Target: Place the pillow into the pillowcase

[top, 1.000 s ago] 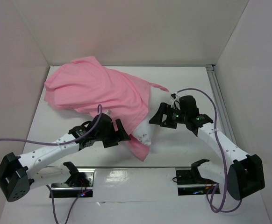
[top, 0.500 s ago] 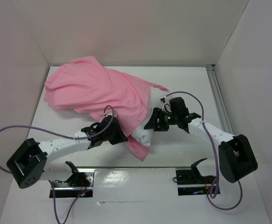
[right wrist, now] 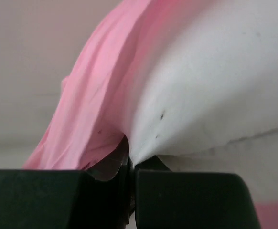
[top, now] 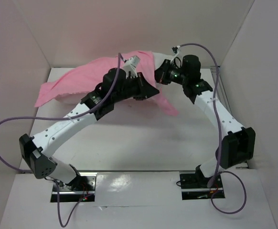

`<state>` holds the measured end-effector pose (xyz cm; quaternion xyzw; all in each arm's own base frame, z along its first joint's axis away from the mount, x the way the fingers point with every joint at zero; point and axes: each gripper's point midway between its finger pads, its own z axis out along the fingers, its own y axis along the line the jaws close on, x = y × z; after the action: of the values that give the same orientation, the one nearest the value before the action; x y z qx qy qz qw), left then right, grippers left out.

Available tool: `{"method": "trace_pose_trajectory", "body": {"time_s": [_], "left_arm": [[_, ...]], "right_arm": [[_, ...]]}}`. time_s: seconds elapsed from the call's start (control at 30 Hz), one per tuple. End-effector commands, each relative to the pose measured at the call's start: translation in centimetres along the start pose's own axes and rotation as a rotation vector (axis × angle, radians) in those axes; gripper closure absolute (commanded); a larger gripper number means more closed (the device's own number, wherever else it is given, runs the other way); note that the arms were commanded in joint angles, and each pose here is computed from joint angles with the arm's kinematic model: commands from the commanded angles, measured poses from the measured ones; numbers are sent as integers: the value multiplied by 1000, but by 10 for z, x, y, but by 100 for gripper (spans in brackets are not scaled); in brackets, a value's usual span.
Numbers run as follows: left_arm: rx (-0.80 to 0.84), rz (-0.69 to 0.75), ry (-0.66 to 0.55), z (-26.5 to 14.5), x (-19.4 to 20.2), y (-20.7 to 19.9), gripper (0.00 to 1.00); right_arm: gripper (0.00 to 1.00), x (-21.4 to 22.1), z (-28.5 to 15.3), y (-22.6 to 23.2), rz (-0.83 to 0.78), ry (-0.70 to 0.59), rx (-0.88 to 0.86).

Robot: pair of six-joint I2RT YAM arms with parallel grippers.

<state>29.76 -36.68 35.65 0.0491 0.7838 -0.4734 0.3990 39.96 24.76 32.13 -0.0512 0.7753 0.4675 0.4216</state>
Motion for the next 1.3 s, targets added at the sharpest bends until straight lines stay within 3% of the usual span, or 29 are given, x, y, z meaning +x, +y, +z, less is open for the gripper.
{"method": "trace_pose_trajectory", "body": {"time_s": [0.0, 0.07, 0.13, 0.27, 0.5, 0.63, 0.67, 0.73, 0.77, 0.83, 0.87, 0.9, 0.97, 1.03, 1.13, 1.17, 1.2, 1.27], "left_arm": [[396, 77, 68, -32, 15, -92, 100], [455, 3, 129, -35, 50, -86, 100], [434, -70, 186, -33, 84, -63, 100], [359, -145, 244, -36, 122, -24, 100], [231, -98, 229, -49, 114, -12, 97], [141, -33, 232, -65, 104, -7, 28], [139, -12, 203, -73, 91, -15, 8], [39, 33, 211, -83, 89, 0, 1], [16, 56, 171, -87, 74, -5, 1], [-70, 94, 169, -98, 63, 8, 5], [-88, 106, 138, -100, 48, 4, 12], [-175, 118, 144, -97, 44, 21, 30], [-256, 135, 76, -94, 11, 28, 41], [-373, 147, 116, -67, 5, 55, 38], [-554, 174, 80, -53, -25, 76, 27], [-635, 193, 145, -34, -15, 103, 23], [-667, 207, 87, -29, -36, 100, 20], [-742, 226, 107, -15, -38, 119, 16]], "right_arm": [[100, 105, 24, 5, 72, 221, -71], [100, 177, 33, -27, 192, 323, -47], [100, 211, 33, -41, 253, 350, -40], [100, 225, 29, -53, 287, 335, -19], [100, 224, 21, -48, 277, 333, -23], [100, 233, 9, -45, 234, 363, 4], [91, 232, 3, -47, 227, 376, 46], [66, 227, -5, -45, 147, 368, 84], [36, 235, -15, -51, 148, 402, 133], [24, 231, -28, -53, 97, 396, 173], [20, 232, -36, -60, 90, 406, 234], [20, 225, -42, -68, 86, 387, 263], [20, 213, -56, -76, 101, 350, 309], [27, 203, -62, -79, 108, 319, 320], [38, 176, -63, -82, 140, 250, 306], [45, 171, -60, -85, 151, 247, 300], [45, 156, -55, -83, 150, 211, 280], [42, 146, -44, -96, 190, 209, 264]]}}
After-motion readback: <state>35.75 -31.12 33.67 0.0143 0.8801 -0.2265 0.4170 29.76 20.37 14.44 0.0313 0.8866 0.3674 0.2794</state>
